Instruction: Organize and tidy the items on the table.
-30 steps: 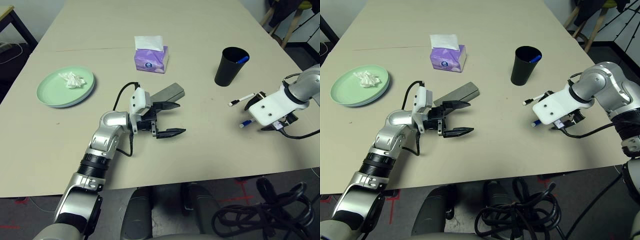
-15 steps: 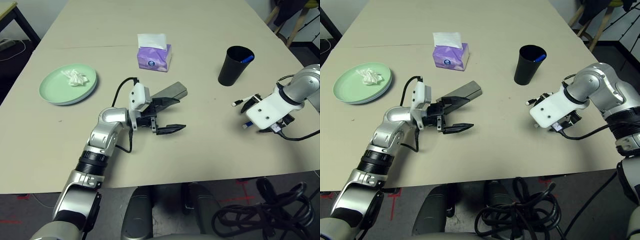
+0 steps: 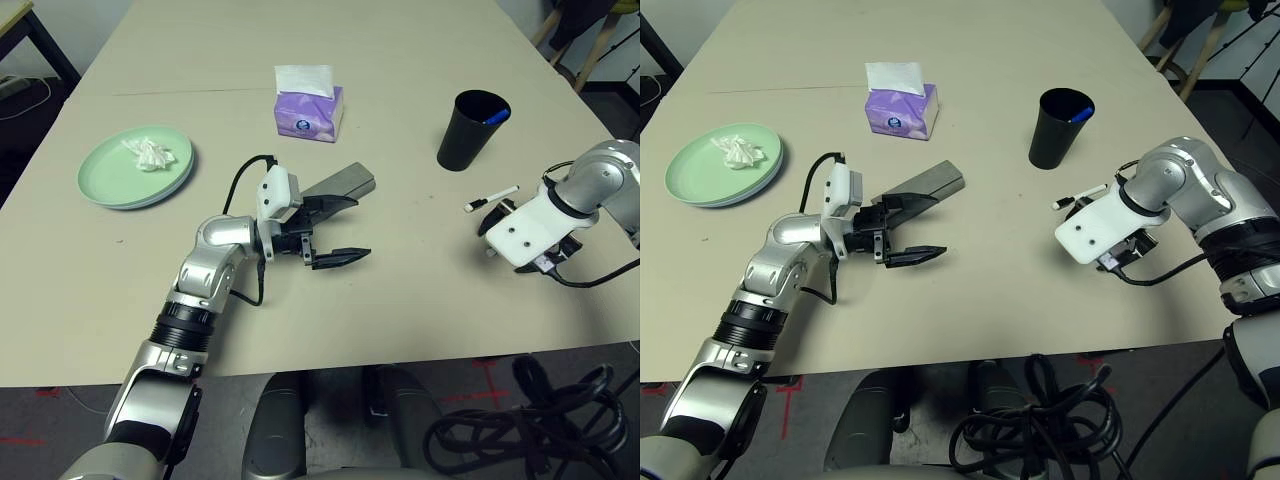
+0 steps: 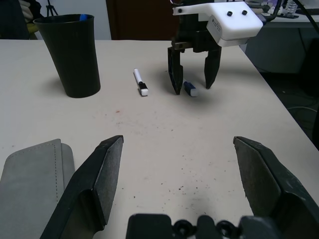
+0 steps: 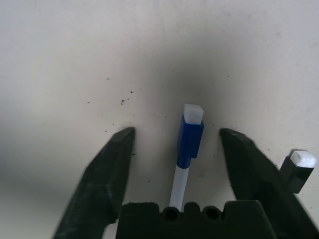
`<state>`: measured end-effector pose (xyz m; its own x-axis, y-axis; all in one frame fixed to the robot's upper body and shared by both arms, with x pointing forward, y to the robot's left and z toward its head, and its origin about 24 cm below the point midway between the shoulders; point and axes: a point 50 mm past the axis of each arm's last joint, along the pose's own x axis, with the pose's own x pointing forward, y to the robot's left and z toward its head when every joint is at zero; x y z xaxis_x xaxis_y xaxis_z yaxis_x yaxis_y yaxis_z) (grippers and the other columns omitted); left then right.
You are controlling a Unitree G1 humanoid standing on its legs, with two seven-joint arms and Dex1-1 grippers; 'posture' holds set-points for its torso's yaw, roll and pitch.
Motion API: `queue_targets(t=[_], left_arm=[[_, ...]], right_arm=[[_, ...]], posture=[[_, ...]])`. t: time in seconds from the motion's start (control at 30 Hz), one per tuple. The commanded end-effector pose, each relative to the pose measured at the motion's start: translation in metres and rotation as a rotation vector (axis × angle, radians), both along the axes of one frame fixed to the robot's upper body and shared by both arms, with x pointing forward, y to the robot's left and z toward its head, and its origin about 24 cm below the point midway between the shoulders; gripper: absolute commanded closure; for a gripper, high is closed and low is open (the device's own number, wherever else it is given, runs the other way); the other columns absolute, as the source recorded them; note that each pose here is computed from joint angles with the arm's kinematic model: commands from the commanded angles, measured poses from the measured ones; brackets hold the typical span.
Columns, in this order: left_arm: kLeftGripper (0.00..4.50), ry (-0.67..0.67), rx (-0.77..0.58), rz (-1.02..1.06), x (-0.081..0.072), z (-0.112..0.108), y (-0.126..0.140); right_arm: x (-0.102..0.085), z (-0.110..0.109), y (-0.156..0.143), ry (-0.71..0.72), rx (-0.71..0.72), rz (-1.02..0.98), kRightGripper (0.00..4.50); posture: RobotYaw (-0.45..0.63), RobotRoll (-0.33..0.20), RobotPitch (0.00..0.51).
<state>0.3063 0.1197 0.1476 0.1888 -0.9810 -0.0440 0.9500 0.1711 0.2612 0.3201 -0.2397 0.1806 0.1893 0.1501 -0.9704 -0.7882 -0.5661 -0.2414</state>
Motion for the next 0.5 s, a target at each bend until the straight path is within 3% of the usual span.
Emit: queue_targets(t=[0.03,0.2,0.23,0.37,0.5], left_arm=[[0.00,0.001,-0.004,0.000,-0.003,-0.001,0.002],[0.00,-0.001,-0.006,0.004,-0.002,-0.001,0.001],[0.00,-0.003,-0.006,0.004,-0.001,-0.001,0.001],[0.00,-0.009,-0.010,0.004,0.002,0.001,-0.001],[0.00,-0.011,-0.011,0.007,0.004,0.002,0.000]], right_arm=[[-0.002,-0.003,-0.006,0.027,-0.032,-0.014,2.08],[0.000,0.004,-0.007,0.014,-0.038,-0.017,4.03],[0.000,0.006,-0.007,0.012,-0.039,-0.017,4.18],[0.001,0.016,-0.005,0.003,-0.003,-0.030,4.18],[-0.003,0.031,0.013,0.052,0.264,-0.154,4.18]], posture=[[0.09,0.000,0.228],[0.08,0.000,0.216],[0.08,0.000,0.213],[0.06,0.000,0.196],[0.05,0.000,0.182]])
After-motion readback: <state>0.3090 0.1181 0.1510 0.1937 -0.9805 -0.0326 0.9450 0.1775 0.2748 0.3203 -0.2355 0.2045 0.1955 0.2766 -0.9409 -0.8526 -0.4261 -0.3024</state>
